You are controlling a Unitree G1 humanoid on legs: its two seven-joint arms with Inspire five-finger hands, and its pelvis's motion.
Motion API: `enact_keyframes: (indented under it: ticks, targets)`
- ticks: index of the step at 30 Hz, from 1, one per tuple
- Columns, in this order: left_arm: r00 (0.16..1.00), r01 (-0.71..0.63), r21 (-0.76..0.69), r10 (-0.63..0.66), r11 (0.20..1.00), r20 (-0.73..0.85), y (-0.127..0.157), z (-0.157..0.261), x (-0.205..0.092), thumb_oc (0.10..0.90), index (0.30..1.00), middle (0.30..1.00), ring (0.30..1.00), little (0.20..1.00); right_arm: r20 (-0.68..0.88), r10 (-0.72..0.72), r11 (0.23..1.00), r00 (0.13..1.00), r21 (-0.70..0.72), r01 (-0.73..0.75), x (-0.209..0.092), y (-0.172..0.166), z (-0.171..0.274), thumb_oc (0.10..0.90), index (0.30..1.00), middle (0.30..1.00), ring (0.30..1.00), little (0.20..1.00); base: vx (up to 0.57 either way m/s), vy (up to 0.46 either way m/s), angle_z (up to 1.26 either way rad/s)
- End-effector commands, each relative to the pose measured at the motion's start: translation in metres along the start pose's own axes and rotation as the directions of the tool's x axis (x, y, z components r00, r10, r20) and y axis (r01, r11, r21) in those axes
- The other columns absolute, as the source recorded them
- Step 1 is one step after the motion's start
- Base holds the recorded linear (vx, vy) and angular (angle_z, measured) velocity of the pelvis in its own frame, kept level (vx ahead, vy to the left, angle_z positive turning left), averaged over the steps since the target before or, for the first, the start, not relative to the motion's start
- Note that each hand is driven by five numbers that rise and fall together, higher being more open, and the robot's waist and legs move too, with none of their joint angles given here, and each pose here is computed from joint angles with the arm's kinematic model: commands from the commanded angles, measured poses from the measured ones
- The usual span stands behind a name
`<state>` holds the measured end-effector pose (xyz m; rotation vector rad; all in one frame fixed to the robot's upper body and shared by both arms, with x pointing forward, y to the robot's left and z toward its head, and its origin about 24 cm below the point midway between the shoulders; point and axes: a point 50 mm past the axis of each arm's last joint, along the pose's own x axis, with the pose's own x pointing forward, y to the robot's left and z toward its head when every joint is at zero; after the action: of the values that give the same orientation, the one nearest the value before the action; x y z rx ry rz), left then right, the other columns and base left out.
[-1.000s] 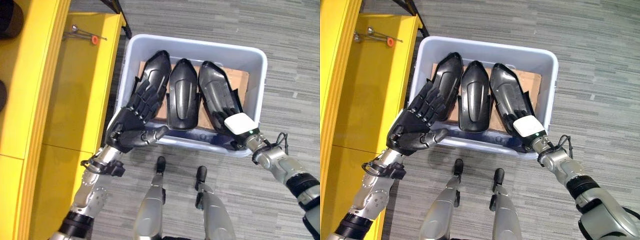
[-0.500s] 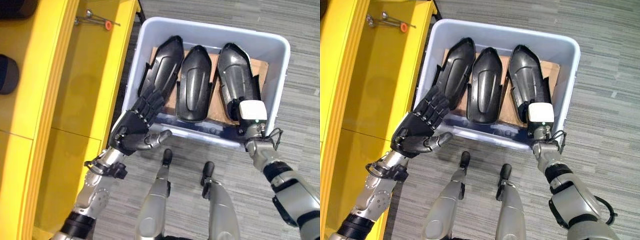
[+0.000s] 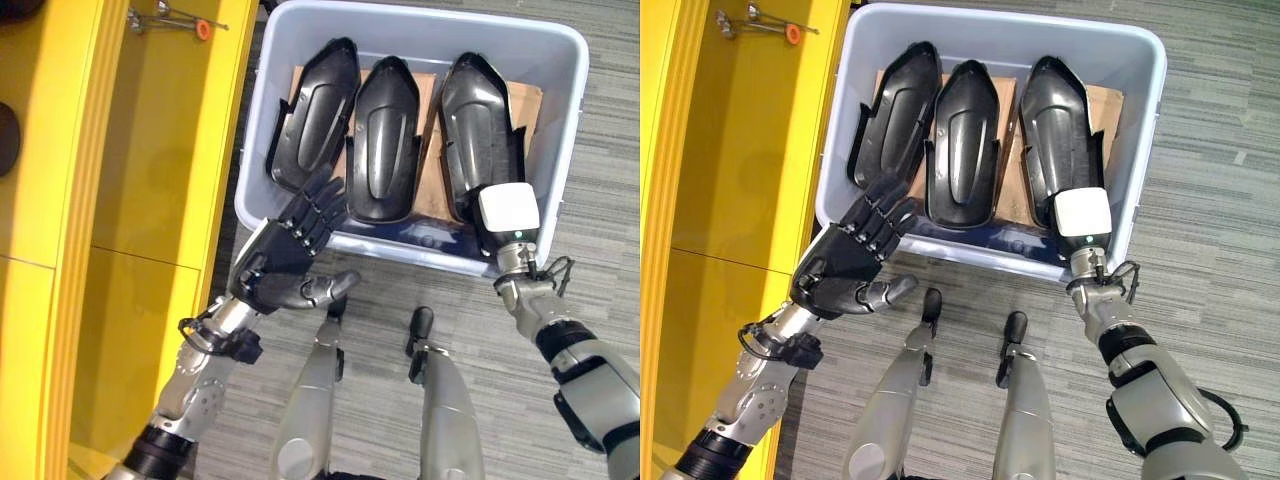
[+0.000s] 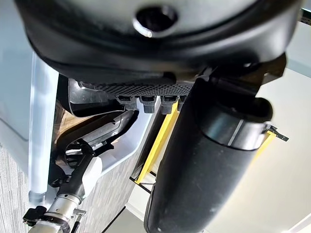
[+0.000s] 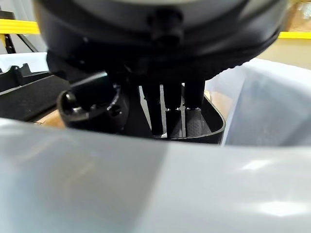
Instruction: Move parts from the plastic box to the shelf.
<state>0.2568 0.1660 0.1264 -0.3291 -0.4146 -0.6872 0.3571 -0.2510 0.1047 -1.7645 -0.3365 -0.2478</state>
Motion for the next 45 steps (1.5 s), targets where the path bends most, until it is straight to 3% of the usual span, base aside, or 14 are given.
enact_keyframes:
  ticks: [1, 5, 9, 18, 24, 30, 33, 35, 45]
  targets:
    - [0.957, 0.091, 0.093, -0.113, 0.991, 0.267, -0.017, 0.045, 0.007, 0.900, 1.000, 1.000, 1.000, 1.000, 0.159, 0.086, 0.996, 0.984, -0.040, -0.081, -0.040, 0.029, 0.015, 0.400, 0.300, 0.300, 0.300, 0.300, -0.01, 0.002, -0.05]
    - [0.954, 0.078, 0.107, -0.105, 0.991, 0.280, -0.014, 0.053, 0.002, 0.900, 1.000, 1.000, 1.000, 1.000, 0.214, -0.059, 0.998, 0.975, -0.020, 0.064, -0.035, 0.005, 0.014, 0.400, 0.300, 0.300, 0.300, 0.300, 0.02, -0.002, -0.11]
    - [0.955, 0.074, 0.107, -0.102, 0.991, 0.278, -0.009, 0.059, -0.006, 0.900, 1.000, 1.000, 1.000, 1.000, 0.274, -0.260, 0.963, 0.926, 0.007, 0.269, -0.026, -0.038, 0.015, 0.400, 0.300, 0.300, 0.300, 0.300, 0.06, -0.006, -0.07]
    - [0.970, 0.025, 0.054, -0.037, 0.998, 0.242, -0.005, 0.054, -0.028, 0.900, 1.000, 1.000, 1.000, 1.000, 0.243, -0.430, 0.903, 0.870, 0.132, 0.409, -0.038, -0.081, 0.015, 0.400, 0.300, 0.300, 0.300, 0.300, 0.14, 0.019, -0.11]
    - [0.977, 0.011, 0.010, -0.013, 1.000, 0.212, -0.006, 0.044, -0.035, 0.900, 1.000, 1.000, 1.000, 1.000, 0.156, -0.394, 0.906, 0.906, 0.235, 0.353, -0.052, -0.080, 0.014, 0.400, 0.300, 0.300, 0.300, 0.300, 0.17, 0.098, -0.05]
    - [0.982, -0.029, -0.022, 0.032, 0.999, 0.185, -0.005, 0.037, -0.038, 0.900, 1.000, 1.000, 1.000, 1.000, 0.100, -0.384, 0.856, 0.918, 0.412, 0.313, -0.063, -0.080, 0.021, 0.400, 0.300, 0.300, 0.300, 0.300, 0.09, 0.163, 0.00]
    - [0.982, -0.047, -0.008, 0.048, 0.999, 0.180, -0.004, 0.036, -0.040, 0.900, 1.000, 1.000, 1.000, 1.000, 0.126, -0.387, 0.835, 0.914, 0.468, 0.289, -0.068, -0.085, 0.027, 0.400, 0.300, 0.300, 0.300, 0.300, 0.03, 0.197, -0.10]
    - [0.991, -0.041, 0.123, 0.024, 0.992, 0.135, -0.003, 0.036, -0.042, 0.900, 1.000, 1.000, 1.000, 1.000, 0.201, -0.397, 0.828, 0.895, 0.499, 0.255, -0.075, -0.094, 0.038, 0.400, 0.300, 0.300, 0.300, 0.300, 0.02, 0.334, -0.12]
    - [0.995, -0.095, 0.147, 0.097, 0.985, -0.008, 0.007, 0.017, -0.059, 0.900, 1.000, 1.000, 1.000, 1.000, 0.284, -0.461, 0.797, 0.841, 0.550, 0.252, -0.090, -0.114, 0.041, 0.400, 0.300, 0.300, 0.300, 0.300, -0.01, 0.208, -0.10]
